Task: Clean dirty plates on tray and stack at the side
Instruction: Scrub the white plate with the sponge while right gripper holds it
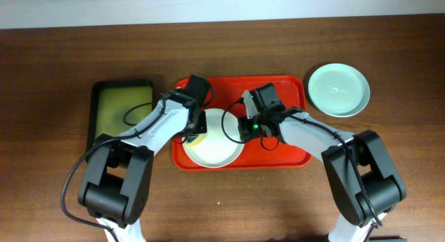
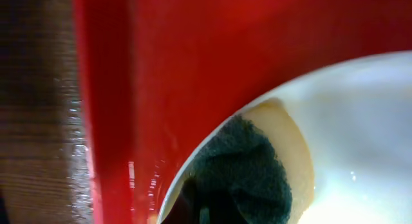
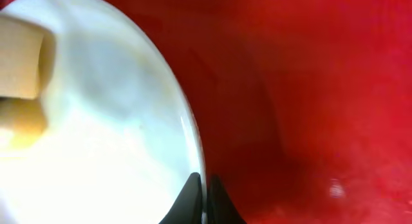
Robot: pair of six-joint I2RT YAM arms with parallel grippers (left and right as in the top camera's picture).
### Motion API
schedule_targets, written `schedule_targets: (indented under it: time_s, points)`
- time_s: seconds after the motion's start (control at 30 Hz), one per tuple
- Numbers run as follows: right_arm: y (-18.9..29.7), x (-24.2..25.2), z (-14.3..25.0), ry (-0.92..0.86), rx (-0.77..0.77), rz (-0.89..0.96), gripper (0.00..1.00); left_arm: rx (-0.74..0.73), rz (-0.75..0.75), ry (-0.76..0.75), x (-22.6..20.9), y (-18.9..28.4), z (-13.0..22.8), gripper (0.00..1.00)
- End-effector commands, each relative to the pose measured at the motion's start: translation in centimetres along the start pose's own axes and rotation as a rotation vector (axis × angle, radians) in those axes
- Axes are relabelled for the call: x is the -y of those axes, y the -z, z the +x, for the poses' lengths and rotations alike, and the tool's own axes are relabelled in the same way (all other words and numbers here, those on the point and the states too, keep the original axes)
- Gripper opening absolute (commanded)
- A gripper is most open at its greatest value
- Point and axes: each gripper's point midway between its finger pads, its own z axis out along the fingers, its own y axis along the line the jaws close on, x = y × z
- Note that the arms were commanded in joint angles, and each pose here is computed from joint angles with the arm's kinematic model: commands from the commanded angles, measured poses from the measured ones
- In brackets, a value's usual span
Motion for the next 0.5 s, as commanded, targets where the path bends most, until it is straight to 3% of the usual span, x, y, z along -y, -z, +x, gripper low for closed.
schedule_targets:
  time_s: [0.0, 0.3, 0.47]
  points:
    - [-0.9, 2.1, 1.8, -0.019, -0.053, 0.077, 0.04, -0.001, -0.163, 0.064, -5.1, -0.9, -0.4, 0.00]
    - [-0.9, 2.1, 1.7, -0.018, -0.050, 0.077, 0.04, -0.041, 0.296, 0.021, 2.3, 4.5, -0.1, 0.00]
    - [-0.9, 2.1, 1.5, -0.016, -0.042, 0.074, 0.04, -0.110, 0.336, -0.035, 4.2, 3.3, 3.2, 0.00]
